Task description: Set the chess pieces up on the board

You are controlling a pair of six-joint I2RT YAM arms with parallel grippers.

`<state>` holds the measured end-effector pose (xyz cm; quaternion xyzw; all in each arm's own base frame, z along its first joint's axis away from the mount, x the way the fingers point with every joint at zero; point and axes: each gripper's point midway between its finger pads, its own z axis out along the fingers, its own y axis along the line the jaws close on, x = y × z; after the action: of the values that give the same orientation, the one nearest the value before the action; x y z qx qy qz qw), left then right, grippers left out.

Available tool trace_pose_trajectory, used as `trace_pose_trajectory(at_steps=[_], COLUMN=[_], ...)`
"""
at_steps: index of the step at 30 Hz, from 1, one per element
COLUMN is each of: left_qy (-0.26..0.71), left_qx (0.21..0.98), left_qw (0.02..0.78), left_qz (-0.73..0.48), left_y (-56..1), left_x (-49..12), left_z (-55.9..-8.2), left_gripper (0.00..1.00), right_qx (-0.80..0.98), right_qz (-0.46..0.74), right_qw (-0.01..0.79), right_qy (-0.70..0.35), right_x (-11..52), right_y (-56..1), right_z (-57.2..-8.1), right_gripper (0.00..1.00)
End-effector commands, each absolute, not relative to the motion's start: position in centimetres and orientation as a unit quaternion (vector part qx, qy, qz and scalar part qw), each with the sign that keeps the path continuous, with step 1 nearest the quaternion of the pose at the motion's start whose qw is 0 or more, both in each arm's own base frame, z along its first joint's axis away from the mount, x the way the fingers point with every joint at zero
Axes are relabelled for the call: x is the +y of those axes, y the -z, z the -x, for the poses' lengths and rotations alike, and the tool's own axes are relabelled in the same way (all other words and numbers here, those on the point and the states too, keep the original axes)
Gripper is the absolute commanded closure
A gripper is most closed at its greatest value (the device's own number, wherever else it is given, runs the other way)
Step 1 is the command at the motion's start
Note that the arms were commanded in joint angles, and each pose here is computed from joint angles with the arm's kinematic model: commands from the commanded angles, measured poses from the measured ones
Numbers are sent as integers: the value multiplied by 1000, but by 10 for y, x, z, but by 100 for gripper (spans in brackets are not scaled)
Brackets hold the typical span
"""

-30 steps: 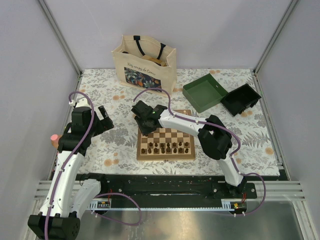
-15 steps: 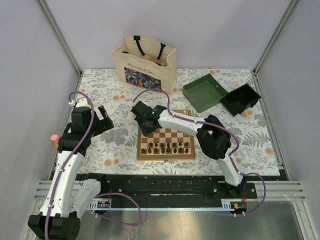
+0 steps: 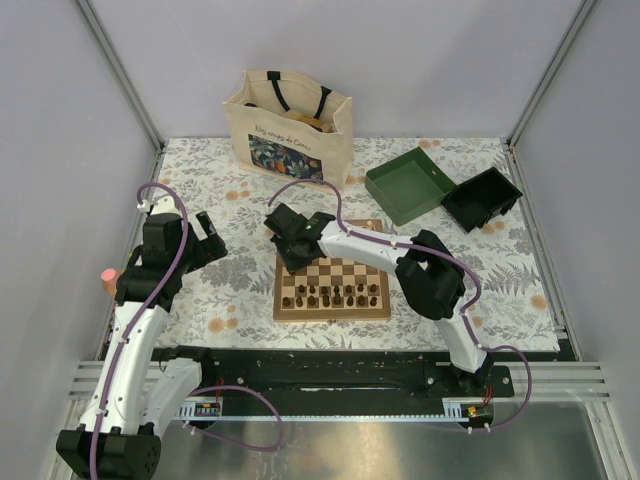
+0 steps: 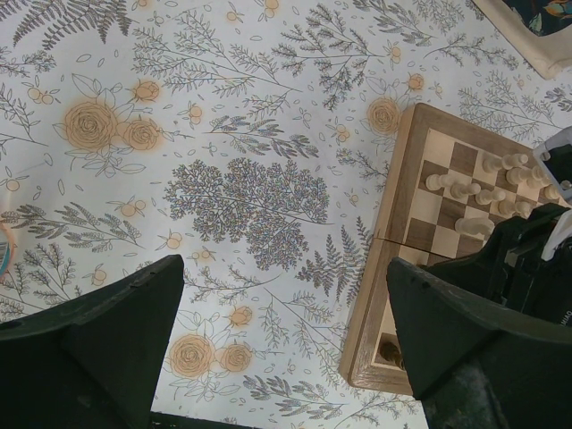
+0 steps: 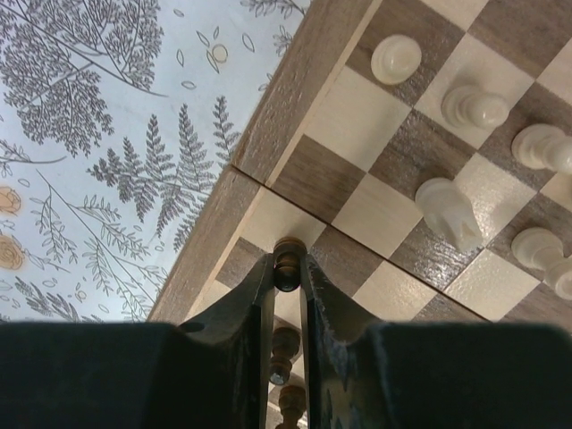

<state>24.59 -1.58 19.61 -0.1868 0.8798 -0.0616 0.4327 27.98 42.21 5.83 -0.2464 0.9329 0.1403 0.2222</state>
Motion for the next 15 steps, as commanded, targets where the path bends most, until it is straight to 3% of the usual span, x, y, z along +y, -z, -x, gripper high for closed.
trace_pose_trajectory(at_steps=[1, 15], left_qy=[69, 69], left_qx=[871, 871], left_qw=[451, 451], left_qz=[182, 182], left_y=[-203, -203], left_x=[-16, -16], left_z=[-252, -252], left_gripper=[1, 1], right_qx=[927, 923], right_qz=[238, 256], right_qw=[235, 222], right_qy=[-172, -183], right_x=[425, 431], right_y=[-85, -85], right_z=[-275, -250], right_gripper=[81, 82])
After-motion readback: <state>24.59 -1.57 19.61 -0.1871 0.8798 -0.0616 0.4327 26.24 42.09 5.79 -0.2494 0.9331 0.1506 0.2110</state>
